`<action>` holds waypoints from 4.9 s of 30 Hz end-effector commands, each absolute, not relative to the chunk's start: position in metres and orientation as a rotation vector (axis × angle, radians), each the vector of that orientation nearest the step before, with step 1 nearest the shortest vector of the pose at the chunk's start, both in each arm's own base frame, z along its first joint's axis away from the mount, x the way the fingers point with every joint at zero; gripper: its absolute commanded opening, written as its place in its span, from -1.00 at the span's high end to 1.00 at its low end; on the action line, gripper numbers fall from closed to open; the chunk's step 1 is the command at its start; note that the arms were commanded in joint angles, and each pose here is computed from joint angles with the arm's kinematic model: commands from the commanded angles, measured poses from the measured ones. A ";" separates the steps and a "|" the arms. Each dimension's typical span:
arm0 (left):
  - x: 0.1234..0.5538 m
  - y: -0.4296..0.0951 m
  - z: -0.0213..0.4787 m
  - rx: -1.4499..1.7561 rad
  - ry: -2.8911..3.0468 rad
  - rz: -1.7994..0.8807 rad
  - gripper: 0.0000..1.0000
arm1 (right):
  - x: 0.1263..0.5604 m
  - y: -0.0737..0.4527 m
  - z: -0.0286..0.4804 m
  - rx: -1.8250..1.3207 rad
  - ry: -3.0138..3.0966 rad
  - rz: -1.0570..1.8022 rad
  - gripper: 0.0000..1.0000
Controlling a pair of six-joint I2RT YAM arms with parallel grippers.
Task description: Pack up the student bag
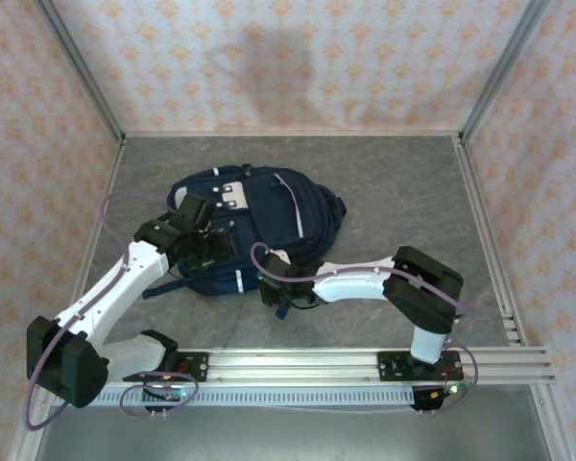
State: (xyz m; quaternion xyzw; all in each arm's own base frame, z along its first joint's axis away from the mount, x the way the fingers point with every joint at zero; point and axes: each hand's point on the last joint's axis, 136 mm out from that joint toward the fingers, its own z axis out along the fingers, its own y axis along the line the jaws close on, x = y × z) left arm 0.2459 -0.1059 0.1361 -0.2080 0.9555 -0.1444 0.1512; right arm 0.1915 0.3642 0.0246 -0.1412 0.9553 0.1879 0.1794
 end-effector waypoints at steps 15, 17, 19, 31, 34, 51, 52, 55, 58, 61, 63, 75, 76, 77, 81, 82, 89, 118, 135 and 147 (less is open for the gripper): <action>0.233 -0.075 0.101 -0.713 2.805 -0.186 0.01 | 0.196 0.333 0.028 -0.433 2.702 0.378 0.99; 0.233 -0.070 0.096 -0.728 2.812 -0.140 0.01 | 0.198 0.324 0.029 -0.426 2.715 0.364 1.00; 0.233 -0.066 0.091 -0.735 2.824 -0.109 0.01 | 0.201 0.313 0.029 -0.421 2.733 0.346 1.00; 0.231 -0.051 0.071 -0.748 2.882 0.020 0.02 | 0.217 0.256 0.025 -0.435 2.765 0.146 1.00; 0.231 -0.049 0.072 -0.737 2.885 0.030 0.03 | 0.223 0.243 0.027 -0.411 2.757 0.119 1.00; 0.287 -0.060 0.082 -0.497 2.906 0.078 0.04 | 0.216 0.260 0.052 -0.591 2.728 0.347 1.00; 0.294 -0.063 0.082 -0.458 2.916 0.076 0.05 | 0.214 0.261 0.053 -0.595 2.728 0.357 1.00; 0.315 -0.068 0.080 -0.382 2.933 0.093 0.06 | 0.211 0.267 0.056 -0.597 2.727 0.396 1.00; 0.337 -0.074 0.082 -0.334 2.926 0.096 0.06 | 0.208 0.276 0.059 -0.602 2.730 0.431 1.00; 0.358 -0.089 0.091 -0.306 2.892 -0.009 0.06 | 0.204 0.289 0.061 -0.619 2.734 0.457 1.00; 0.369 -0.100 0.102 -0.313 2.860 -0.089 0.06 | 0.200 0.300 0.062 -0.637 2.737 0.467 1.00; 0.301 -0.128 0.127 -0.647 2.699 -0.637 -0.04 | 0.218 0.337 0.081 -0.329 2.709 0.666 1.00; 0.294 -0.135 0.124 -0.695 2.667 -0.734 -0.05 | 0.219 0.340 0.083 -0.310 2.701 0.694 1.00; 0.290 -0.141 0.122 -0.725 2.629 -0.821 -0.07 | 0.219 0.342 0.084 -0.297 2.695 0.714 1.00; 0.275 -0.146 0.115 -0.815 2.474 -1.020 -0.32 | 0.220 0.344 0.082 -0.261 2.690 0.744 1.00; 0.273 -0.148 0.110 -0.826 2.475 -1.037 -0.34 | 0.219 0.344 0.081 -0.261 2.696 0.742 1.00; 0.273 -0.155 0.092 -0.883 2.400 -1.103 -0.38 | 0.218 0.345 0.079 -0.223 2.703 0.765 1.00; 0.314 -0.128 0.039 -0.842 2.674 -0.705 -0.25 | 0.209 0.260 0.043 -0.136 2.803 0.321 1.00; 0.359 -0.117 0.057 -0.675 2.732 -0.648 -0.26 | 0.215 0.286 0.043 -0.327 2.827 0.483 1.00; 0.330 -0.118 0.085 -0.840 2.594 -0.850 -0.34 | 0.232 0.348 0.045 -0.171 2.801 0.747 1.00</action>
